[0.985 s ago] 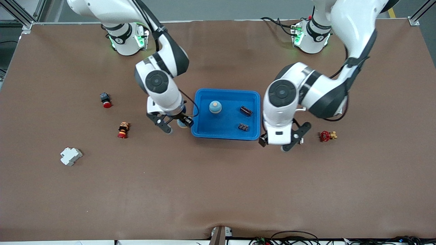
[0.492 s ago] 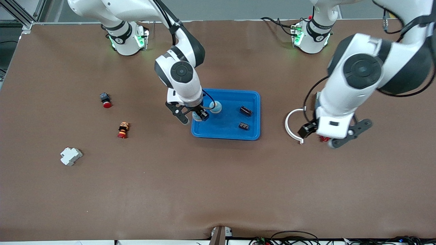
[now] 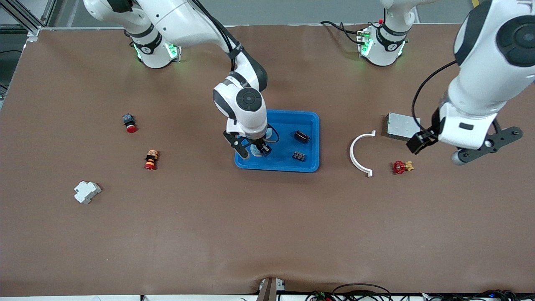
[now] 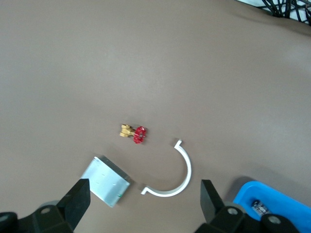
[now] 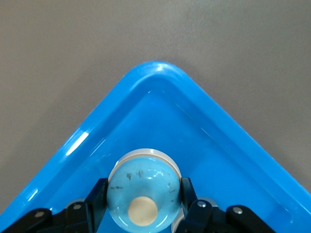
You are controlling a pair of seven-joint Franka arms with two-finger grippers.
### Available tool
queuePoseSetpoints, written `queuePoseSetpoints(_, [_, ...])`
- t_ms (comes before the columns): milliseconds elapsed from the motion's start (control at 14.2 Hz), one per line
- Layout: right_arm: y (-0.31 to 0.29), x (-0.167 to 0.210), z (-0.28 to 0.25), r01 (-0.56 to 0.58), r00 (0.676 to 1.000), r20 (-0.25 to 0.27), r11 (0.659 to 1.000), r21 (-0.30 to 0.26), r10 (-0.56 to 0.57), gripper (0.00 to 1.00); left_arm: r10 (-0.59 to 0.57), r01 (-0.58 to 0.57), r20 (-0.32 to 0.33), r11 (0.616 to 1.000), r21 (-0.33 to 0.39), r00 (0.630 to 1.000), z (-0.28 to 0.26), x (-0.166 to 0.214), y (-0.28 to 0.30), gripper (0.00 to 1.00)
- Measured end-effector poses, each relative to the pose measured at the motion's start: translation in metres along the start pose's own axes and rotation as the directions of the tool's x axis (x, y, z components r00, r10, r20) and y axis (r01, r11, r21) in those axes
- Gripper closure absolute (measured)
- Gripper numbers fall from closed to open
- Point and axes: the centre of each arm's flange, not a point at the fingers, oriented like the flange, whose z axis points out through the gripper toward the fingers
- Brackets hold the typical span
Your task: Place electrolytic capacitor and blue bell in tray
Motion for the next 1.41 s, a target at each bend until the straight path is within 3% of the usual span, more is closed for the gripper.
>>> queuePoseSetpoints(352, [-0.001,-0.003,0.013,-0.019,1.000,-0.006,1.000,0.006,0.019,0.35,0.062,-0.061,0.025,0.997,-0.045,0.998,-0.023,0.009,-0.051,0.00])
queuePoseSetpoints(1407, [-0.011,-0.005,0.034,-0.042,0.999,-0.016,0.999,0.018,0.042,0.35,0.218,-0.218,0.017,0.976,-0.019,0.976,-0.043,-0.002,-0.069,0.00])
